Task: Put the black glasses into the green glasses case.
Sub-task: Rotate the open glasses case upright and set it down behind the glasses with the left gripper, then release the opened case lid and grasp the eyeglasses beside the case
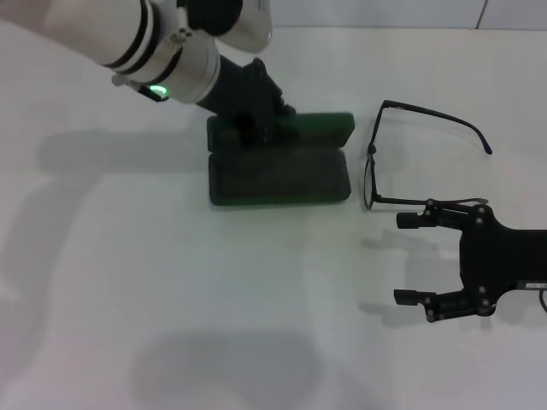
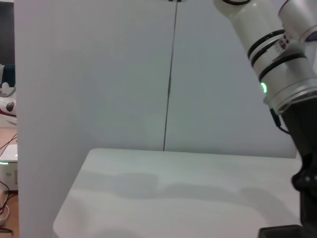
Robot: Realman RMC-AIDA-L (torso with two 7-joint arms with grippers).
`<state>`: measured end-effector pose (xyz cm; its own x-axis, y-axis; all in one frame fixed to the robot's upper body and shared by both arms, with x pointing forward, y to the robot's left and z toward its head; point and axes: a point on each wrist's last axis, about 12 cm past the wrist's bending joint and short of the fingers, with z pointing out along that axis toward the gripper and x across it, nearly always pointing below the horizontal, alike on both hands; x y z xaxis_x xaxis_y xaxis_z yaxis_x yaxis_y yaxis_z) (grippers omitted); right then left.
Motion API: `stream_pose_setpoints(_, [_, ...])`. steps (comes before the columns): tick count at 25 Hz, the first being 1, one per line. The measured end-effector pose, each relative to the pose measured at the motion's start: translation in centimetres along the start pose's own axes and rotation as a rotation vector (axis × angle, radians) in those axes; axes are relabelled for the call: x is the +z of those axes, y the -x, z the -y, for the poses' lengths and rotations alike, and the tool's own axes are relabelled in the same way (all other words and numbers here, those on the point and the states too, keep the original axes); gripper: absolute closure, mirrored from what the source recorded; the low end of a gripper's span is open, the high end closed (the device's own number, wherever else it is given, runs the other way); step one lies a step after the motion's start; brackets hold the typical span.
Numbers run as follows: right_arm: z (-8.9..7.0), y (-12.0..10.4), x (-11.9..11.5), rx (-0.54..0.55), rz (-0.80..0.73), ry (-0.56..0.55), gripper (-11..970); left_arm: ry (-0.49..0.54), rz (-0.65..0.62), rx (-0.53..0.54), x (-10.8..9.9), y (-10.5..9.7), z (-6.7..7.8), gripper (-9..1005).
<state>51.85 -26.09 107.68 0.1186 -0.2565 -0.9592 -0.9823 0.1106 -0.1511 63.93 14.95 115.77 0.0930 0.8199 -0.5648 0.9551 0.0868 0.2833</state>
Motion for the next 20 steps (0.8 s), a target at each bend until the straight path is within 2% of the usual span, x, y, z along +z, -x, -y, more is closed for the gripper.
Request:
stream_pose_setpoints(9, [0.1, 0.1, 0.2, -0.003, 0.000, 0.004, 79, -0.051, 0.010, 0.030, -0.6, -0.3, 0.6, 755])
stream_pose_setpoints(13, [0.2, 0.1, 0.2, -0.002, 0.004, 0.000, 79, -0.031, 0.039, 0.025, -1.3, -0.4, 0.6, 718])
stream_pose_setpoints(16, [0.6, 0.4, 0.1, -0.002, 0.034, -0.052, 80, 0.010, 0.141, -0.009, -2.4, -0.5, 0.7, 691])
stream_pose_setpoints(18, [1.4, 1.0, 0.1, -0.014, 0.081, -0.130, 80, 0.081, 0.268, -0.053, -3.6, -0.8, 0.9, 673])
stream_pose_setpoints(20, [1.9, 1.3, 0.2, -0.023, 0.096, -0.158, 80, 0.148, 0.404, -0.111, -4.5, -1.2, 1.3, 638])
